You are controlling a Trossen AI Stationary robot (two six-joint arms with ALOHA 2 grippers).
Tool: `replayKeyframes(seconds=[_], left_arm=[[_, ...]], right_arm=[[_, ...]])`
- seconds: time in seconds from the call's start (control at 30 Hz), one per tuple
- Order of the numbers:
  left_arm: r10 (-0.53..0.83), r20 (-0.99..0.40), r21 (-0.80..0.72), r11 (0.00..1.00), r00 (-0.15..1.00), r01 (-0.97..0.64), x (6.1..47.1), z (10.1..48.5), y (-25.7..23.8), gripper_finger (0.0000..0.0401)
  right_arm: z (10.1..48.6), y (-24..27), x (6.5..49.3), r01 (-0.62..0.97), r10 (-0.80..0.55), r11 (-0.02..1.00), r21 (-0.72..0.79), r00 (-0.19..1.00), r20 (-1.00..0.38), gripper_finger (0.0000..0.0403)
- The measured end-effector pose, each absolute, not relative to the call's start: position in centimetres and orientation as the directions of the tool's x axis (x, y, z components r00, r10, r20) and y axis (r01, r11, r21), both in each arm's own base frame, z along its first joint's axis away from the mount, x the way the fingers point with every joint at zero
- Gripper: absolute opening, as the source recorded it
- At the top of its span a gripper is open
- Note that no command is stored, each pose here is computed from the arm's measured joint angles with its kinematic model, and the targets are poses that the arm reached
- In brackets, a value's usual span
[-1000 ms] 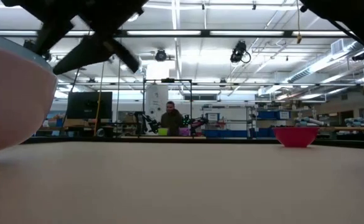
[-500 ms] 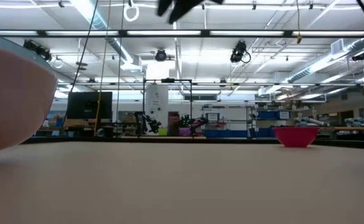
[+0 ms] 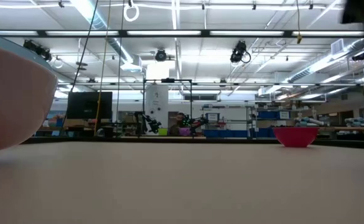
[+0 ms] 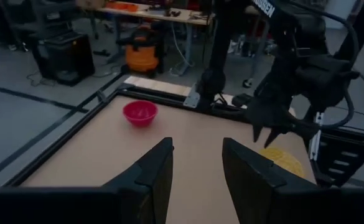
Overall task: Nest bowls inside each other
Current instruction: Stack the yellow bowl on top of the orange bowl
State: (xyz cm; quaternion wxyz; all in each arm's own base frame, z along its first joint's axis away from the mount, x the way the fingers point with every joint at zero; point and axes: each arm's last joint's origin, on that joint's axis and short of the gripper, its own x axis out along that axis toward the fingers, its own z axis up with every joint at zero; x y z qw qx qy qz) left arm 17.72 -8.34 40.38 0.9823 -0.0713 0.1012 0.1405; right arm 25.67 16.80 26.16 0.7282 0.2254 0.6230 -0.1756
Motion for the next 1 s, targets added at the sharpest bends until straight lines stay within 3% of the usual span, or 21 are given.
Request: replayKeyframes(seconds=[0.1, 0.3, 0.47, 0.6, 0.7, 0.87, 1.0], left_arm=[[0.249, -0.239, -0.112, 0.953, 0.939, -0.281, 19.1, 39.9, -8.3, 0.0141], [0.235, -0.292, -0.132, 0.950, 0.927, -0.282, 21.2, 38.7, -8.3, 0.0141], [0.207, -0.324, -0.150, 0.952, 0.923, -0.267, 22.1, 38.1, -8.4, 0.0141], [0.212, -0.323, -0.177, 0.944, 0.922, -0.279, 22.1, 38.1, -8.3, 0.0141], [0.214, -0.321, -0.190, 0.940, 0.923, -0.284, 22.0, 38.2, -8.2, 0.0141], [0.212, -0.332, -0.183, 0.941, 0.919, -0.283, 21.3, 38.3, -8.0, 0.0141], [0.215, -0.375, -0.191, 0.934, 0.902, -0.302, 20.2, 38.2, -7.6, 0.0141]], right_arm=[[24.0, 17.8, 24.1, 0.513, 0.093, 0.846, 0.146, 0.128, -0.987, 0.0126], [20.4, 17.9, 22.6, 0.527, 0.060, 0.845, 0.095, 0.082, -0.995, 0.0125], [18.2, 17.6, 22.5, 0.515, 0.094, 0.844, 0.147, 0.127, -0.987, 0.0121], [16.9, 17.0, 22.5, 0.573, 0.098, 0.803, 0.163, 0.142, -0.985, 0.0071], [17.1, 17.0, 23.0, 0.560, 0.100, 0.806, 0.194, 0.194, -0.976, 0.0020], [18.9, 16.3, 25.1, 0.584, 0.070, 0.779, 0.230, 0.284, -0.956, 0.0021], [21.4, 15.7, 27.9, 0.524, 0.093, 0.782, 0.339, 0.439, -0.894, 0.0021]])
